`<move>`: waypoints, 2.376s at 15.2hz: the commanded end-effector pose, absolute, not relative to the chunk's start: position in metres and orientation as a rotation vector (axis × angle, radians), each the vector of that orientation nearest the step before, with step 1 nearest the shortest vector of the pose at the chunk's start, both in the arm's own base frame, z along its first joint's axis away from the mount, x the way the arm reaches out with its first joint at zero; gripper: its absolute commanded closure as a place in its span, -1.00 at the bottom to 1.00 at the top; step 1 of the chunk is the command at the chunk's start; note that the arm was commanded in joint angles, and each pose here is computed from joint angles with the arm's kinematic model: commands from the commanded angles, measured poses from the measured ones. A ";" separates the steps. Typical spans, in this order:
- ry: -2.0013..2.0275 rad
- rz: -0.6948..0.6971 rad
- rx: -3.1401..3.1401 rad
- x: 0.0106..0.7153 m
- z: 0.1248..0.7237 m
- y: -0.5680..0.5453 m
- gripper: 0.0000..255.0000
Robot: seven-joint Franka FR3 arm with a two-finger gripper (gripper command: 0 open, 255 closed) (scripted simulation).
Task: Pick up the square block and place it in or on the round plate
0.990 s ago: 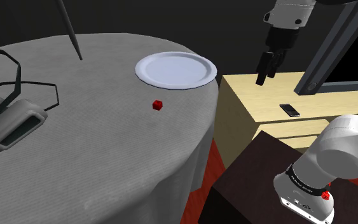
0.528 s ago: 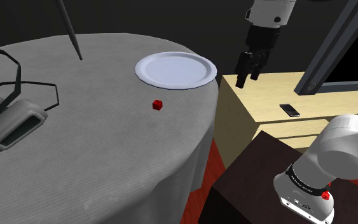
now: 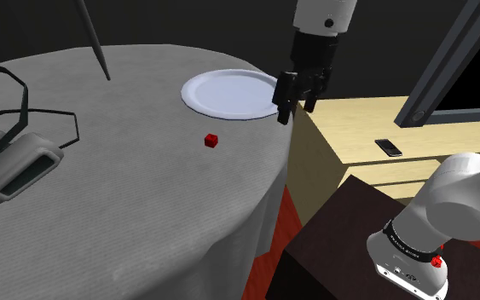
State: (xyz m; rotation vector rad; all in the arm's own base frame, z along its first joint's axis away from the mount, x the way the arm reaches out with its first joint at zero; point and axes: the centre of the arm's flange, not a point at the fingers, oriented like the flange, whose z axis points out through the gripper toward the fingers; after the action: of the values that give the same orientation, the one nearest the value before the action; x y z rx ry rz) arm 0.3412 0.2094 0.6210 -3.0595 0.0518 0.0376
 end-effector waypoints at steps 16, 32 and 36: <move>0.105 -0.029 -3.045 0.401 0.641 0.381 -1.00; 0.105 -0.029 -3.045 0.401 0.612 0.384 1.00; 0.105 -0.029 -3.045 0.401 0.611 0.385 1.00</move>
State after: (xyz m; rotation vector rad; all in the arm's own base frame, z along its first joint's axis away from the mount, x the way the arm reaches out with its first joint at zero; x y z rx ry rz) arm 0.4011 0.3845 0.6138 -3.0419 0.1057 -0.0362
